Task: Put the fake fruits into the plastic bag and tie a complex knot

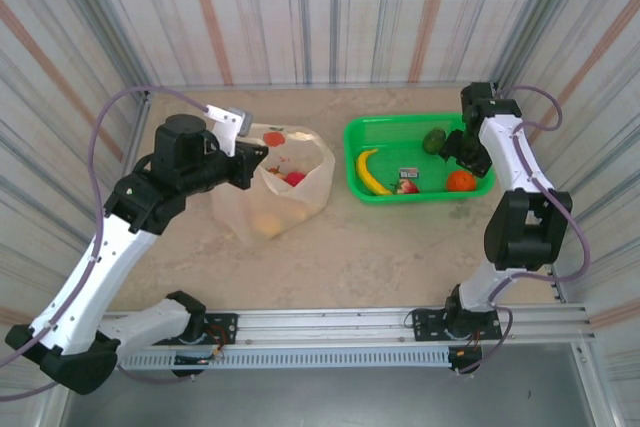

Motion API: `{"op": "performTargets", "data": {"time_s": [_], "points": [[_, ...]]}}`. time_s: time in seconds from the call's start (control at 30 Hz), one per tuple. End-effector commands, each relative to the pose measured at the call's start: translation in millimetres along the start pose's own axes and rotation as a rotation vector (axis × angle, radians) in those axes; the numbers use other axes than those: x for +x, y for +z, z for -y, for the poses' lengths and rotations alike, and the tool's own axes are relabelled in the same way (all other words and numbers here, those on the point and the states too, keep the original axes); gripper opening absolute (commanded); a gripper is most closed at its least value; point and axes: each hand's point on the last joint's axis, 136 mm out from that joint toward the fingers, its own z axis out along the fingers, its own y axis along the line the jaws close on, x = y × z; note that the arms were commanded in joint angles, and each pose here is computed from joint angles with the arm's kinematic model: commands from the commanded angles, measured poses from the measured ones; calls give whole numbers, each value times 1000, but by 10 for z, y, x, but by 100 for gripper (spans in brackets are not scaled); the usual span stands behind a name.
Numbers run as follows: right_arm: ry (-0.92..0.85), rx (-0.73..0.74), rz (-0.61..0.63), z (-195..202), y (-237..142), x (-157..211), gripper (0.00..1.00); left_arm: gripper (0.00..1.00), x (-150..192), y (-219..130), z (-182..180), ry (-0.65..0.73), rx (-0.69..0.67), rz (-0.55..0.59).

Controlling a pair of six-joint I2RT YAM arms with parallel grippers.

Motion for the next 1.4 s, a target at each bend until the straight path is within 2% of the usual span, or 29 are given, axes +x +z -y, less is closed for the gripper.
{"op": "performTargets", "data": {"time_s": [0.0,0.07,0.1,0.27,0.43,0.63,0.8,1.03,1.37], "points": [[41,30,-53,80,113,-41,75,4,-92,-91,73,48,10,62],[33,25,-62,83,215,-98,76,4,-105,-113,93,65,6,67],[16,22,-63,73,270,-124,82,5,-112,-126,105,74,3,68],[-23,86,-109,149,525,-162,85,5,-113,-156,148,104,-3,66],[-35,23,-168,52,767,-127,86,5,-107,-171,152,107,-4,72],[-47,36,-185,29,968,-168,85,5,-89,-155,140,107,-8,73],[-65,-59,-189,-157,1031,-186,83,5,-88,-146,140,107,-9,67],[-53,-125,-123,-232,695,-249,71,5,-88,-142,125,107,-18,64],[-43,-316,55,-377,-289,-267,70,6,-87,-119,112,104,-25,50]]}}
